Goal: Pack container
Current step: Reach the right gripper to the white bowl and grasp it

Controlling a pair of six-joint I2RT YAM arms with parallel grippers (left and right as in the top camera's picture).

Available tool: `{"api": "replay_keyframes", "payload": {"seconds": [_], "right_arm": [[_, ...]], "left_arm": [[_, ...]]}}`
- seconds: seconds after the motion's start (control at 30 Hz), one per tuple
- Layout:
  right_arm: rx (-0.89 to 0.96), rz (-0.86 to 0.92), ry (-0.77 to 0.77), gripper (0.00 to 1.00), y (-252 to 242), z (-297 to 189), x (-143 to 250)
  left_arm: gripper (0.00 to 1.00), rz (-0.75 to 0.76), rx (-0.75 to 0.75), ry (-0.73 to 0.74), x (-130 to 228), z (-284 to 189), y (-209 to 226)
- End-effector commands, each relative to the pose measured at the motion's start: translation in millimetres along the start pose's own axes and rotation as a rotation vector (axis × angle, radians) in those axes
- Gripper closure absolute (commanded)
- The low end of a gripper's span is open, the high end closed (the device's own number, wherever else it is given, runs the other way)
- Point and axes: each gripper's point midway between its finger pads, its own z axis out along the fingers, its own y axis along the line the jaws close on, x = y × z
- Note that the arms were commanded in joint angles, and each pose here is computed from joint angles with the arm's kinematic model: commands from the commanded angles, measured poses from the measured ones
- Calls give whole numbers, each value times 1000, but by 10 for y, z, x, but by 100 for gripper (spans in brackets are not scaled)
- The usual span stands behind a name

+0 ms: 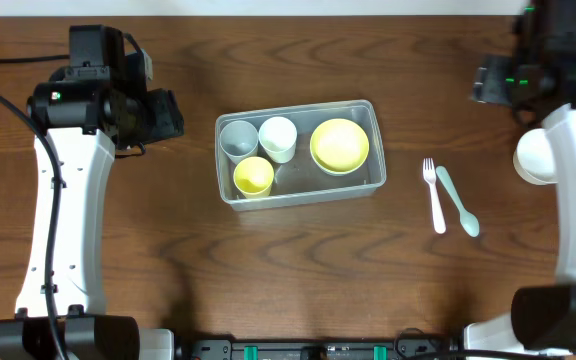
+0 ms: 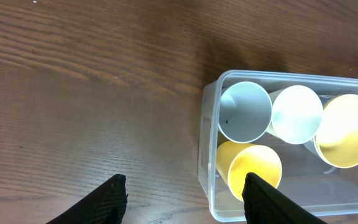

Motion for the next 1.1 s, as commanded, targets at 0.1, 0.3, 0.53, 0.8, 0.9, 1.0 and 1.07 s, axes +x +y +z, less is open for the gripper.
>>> {"api": "replay_keyframes", "payload": {"seconds": [0.1,0.3,0.53,0.8,0.9,1.0,1.07], "right_arm": [[85,148,234,23,-663,793,416],[124,193,389,23,-938,1307,738],[135,195,511,27,-1045,1706,1037],[96,203,596,51,-959,1946,1260],[95,203,592,76,-955,1945,1248],[94,203,591,84,-952,1943,1246],[90,203,591,97,-942,1943,1244]], "left_arm": [[39,-9,-8,9,16,23,26],[39,-9,-9,12,23,22,27],[39,-9,-9,13,26,23,27],[39,-10,-10,19,41,22,29],[39,-10,-10,20,42,22,30],[39,-10,-10,20,42,22,30],[39,-10,-10,20,42,22,30]]}}
